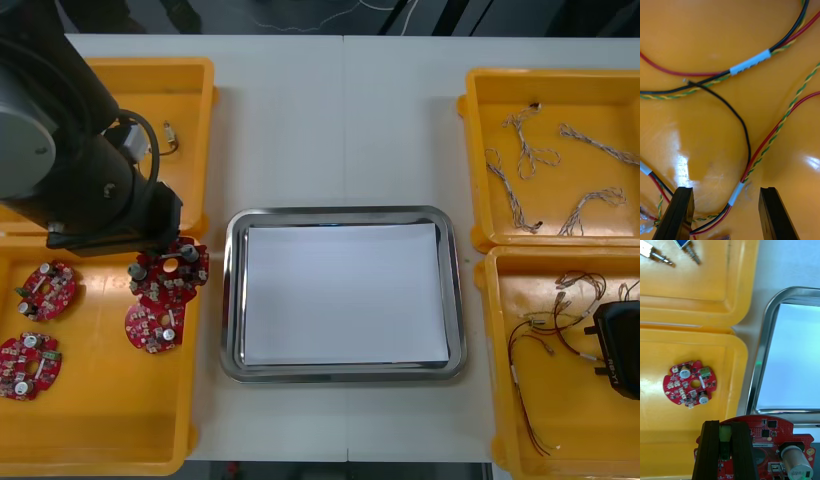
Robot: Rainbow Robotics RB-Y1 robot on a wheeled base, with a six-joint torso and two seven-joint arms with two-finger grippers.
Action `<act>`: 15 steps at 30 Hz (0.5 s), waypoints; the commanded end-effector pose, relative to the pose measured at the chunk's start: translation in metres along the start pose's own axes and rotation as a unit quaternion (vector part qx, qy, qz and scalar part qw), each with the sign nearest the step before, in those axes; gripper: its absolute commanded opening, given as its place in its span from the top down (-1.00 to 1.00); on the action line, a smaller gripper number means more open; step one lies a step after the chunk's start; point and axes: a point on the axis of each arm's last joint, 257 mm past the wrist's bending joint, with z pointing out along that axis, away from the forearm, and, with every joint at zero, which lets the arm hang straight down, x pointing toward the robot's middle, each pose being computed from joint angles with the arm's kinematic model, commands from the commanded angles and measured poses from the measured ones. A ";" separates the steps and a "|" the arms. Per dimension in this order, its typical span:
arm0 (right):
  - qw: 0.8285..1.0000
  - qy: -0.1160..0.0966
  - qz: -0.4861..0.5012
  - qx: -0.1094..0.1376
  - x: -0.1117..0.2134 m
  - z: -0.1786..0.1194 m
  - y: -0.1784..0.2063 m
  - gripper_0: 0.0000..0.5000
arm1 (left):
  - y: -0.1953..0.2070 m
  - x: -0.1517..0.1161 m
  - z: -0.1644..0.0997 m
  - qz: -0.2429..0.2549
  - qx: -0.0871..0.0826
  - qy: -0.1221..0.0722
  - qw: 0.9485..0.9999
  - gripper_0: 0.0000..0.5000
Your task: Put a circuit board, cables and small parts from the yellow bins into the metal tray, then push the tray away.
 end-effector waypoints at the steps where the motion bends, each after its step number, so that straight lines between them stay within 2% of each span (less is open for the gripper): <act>1: 1.000 0.005 0.003 -0.013 0.016 0.002 0.015 -1.00 | -0.037 -0.010 -0.001 0.008 0.010 -0.017 1.000 1.00; 8: 1.000 -0.002 0.002 0.000 0.016 0.006 0.004 -1.00 | -0.084 -0.018 0.016 0.006 0.035 -0.031 0.999 1.00; 12: 1.000 -0.007 0.003 0.006 0.013 0.008 -0.003 -1.00 | -0.102 -0.019 0.027 0.006 0.043 -0.041 0.998 1.00; 15: 1.000 -0.009 0.004 0.008 0.012 0.009 -0.006 -1.00 | -0.108 -0.013 0.036 0.010 0.043 -0.039 0.998 1.00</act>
